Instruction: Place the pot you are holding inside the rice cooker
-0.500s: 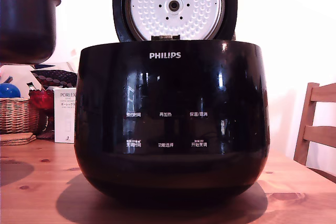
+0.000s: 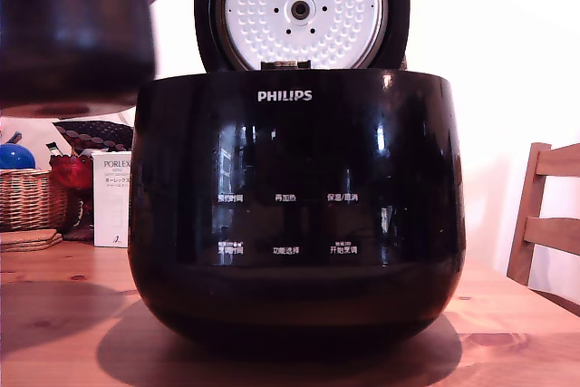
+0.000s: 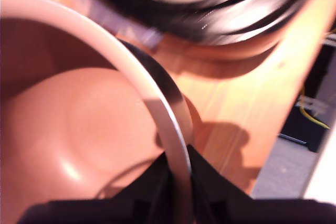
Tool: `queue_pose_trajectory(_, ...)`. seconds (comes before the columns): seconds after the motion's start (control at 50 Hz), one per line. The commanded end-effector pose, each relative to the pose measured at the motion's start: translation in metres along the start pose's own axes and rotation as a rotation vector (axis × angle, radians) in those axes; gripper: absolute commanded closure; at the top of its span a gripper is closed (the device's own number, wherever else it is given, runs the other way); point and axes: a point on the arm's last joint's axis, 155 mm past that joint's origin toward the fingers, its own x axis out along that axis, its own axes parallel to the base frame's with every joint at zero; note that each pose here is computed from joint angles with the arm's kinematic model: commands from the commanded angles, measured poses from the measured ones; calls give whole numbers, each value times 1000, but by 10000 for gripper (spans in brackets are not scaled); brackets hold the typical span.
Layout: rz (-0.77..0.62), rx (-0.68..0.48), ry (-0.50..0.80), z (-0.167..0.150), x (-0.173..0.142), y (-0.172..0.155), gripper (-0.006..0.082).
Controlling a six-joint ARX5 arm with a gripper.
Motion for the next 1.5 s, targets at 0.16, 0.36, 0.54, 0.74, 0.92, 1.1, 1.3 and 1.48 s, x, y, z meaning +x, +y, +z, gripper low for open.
queue_pose_trajectory(0.16, 11, 92, -192, 47, -35, -14, 791)
queue_pose_trajectory(0.36, -25, 165, -338, 85, -48, -32, 791)
queue_pose_trajectory(0.54, -10, 208, -420, 109, -54, -35, 791)
queue_pose_trajectory(0.74, -29, 220, -440, 126, -43, -35, 791)
queue_pose_trajectory(0.92, -57, 247, -442, 140, -26, -36, 791)
queue_pose_trajectory(1.1, -111, 279, -423, 148, -9, -48, 791)
queue_pose_trajectory(1.3, -144, 343, -370, 146, 10, -56, 791)
queue_pose_trajectory(1.48, -170, 361, -284, 137, 32, -59, 791)
